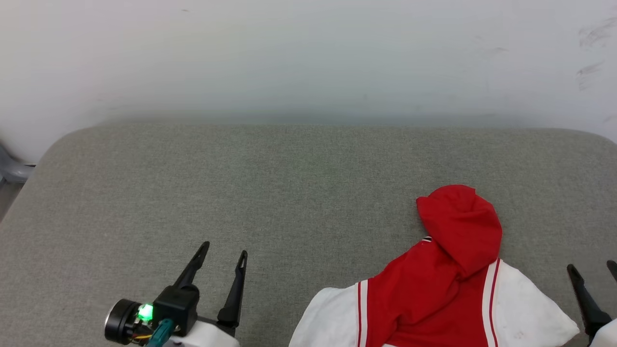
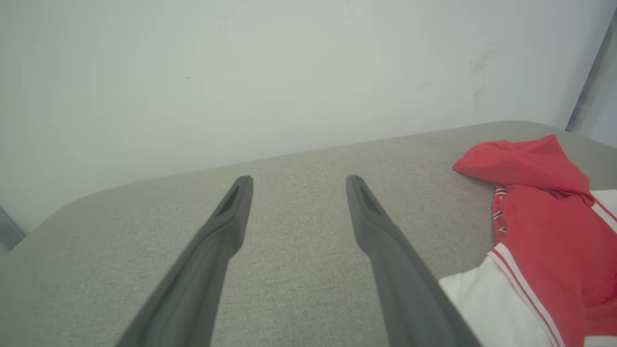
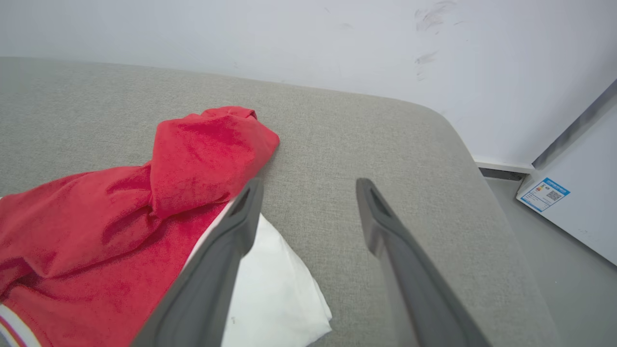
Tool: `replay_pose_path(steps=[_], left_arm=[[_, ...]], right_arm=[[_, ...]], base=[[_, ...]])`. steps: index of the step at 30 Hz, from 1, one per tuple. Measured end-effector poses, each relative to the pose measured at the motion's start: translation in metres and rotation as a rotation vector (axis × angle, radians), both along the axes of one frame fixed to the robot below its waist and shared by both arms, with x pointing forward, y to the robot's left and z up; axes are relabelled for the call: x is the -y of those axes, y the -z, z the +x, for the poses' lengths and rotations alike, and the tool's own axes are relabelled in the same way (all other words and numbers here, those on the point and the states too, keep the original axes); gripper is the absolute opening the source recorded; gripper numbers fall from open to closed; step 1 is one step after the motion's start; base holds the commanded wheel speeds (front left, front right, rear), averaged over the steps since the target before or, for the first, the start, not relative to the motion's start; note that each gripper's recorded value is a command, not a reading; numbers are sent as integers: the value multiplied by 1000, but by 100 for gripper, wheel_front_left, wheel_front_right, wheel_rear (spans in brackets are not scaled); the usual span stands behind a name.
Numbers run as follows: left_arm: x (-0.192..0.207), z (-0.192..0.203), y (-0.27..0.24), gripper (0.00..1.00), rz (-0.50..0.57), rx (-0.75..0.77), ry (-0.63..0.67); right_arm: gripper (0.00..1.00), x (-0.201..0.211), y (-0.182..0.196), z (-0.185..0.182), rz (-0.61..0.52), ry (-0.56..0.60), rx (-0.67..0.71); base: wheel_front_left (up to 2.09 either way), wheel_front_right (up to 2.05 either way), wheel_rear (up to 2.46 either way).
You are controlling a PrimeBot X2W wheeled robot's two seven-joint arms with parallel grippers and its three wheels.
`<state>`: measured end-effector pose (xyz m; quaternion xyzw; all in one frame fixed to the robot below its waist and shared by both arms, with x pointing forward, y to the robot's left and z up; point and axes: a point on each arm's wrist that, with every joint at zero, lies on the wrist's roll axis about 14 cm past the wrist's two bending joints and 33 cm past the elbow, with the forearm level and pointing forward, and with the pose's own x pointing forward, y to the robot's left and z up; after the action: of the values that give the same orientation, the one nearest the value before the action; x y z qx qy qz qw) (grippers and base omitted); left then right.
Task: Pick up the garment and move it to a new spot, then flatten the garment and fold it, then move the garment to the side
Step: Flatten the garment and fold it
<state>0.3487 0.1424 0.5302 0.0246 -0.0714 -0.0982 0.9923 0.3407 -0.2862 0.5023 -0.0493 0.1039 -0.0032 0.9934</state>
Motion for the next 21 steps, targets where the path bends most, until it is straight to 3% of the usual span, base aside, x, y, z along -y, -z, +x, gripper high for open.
replay_pose_path(steps=[12,21], left_arm=[[70,-10,39,100,139,-364,340],[87,-35,92,100,267,-681,506]], right_arm=[[100,-26,8,-6,22,-6,-20],[100,-28,16,0,19,-1,-37]], base=[[0,0,0],[0,0,0]])
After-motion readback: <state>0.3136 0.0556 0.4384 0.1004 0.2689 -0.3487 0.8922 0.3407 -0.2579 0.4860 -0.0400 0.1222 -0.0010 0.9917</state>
